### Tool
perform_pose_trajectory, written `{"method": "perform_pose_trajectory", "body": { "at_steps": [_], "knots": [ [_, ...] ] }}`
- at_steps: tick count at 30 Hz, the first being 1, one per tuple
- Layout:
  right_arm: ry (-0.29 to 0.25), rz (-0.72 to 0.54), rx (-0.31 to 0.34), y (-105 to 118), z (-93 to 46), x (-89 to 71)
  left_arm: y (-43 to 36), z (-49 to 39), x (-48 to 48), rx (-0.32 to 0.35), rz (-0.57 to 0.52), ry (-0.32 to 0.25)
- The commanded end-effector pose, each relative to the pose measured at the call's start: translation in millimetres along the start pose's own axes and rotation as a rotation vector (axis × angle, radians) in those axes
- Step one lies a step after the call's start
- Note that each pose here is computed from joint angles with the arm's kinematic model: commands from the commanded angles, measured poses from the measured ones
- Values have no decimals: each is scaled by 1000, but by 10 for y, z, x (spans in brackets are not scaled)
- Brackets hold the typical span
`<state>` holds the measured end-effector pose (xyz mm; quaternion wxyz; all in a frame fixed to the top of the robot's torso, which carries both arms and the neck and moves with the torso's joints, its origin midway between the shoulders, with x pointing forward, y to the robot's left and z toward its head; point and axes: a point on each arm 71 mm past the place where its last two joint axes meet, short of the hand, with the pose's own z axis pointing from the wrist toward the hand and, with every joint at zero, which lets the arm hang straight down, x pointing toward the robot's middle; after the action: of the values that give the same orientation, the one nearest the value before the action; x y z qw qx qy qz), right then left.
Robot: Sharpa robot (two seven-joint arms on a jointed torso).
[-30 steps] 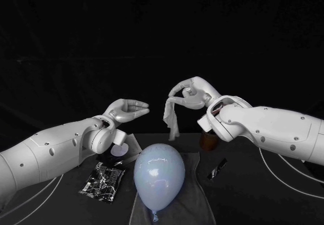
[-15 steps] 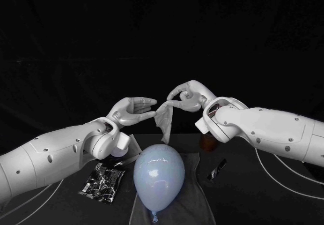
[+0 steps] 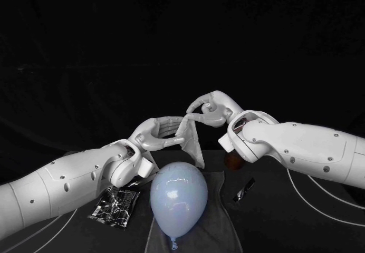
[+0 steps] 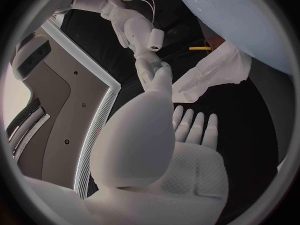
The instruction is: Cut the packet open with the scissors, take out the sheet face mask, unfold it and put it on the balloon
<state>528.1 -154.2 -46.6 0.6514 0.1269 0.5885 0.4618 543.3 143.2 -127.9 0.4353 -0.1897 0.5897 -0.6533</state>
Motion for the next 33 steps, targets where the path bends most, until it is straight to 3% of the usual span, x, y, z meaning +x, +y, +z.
{"method": "perform_pose_trajectory", "body": {
  "at_steps": [1,11,24,33],
  "knots": [
    [-14,6,-2,12,-7,-7,-15,30,38,23,5,12],
    [-4,22,-25,79,-34,50,-16,85,116,21,32,9],
    [-2,55,-40,134,-92,72,11,98,32,12,-1,-66],
    [-2,65,-41,141,-101,73,16,96,21,10,-30,-69]
  ]
}}
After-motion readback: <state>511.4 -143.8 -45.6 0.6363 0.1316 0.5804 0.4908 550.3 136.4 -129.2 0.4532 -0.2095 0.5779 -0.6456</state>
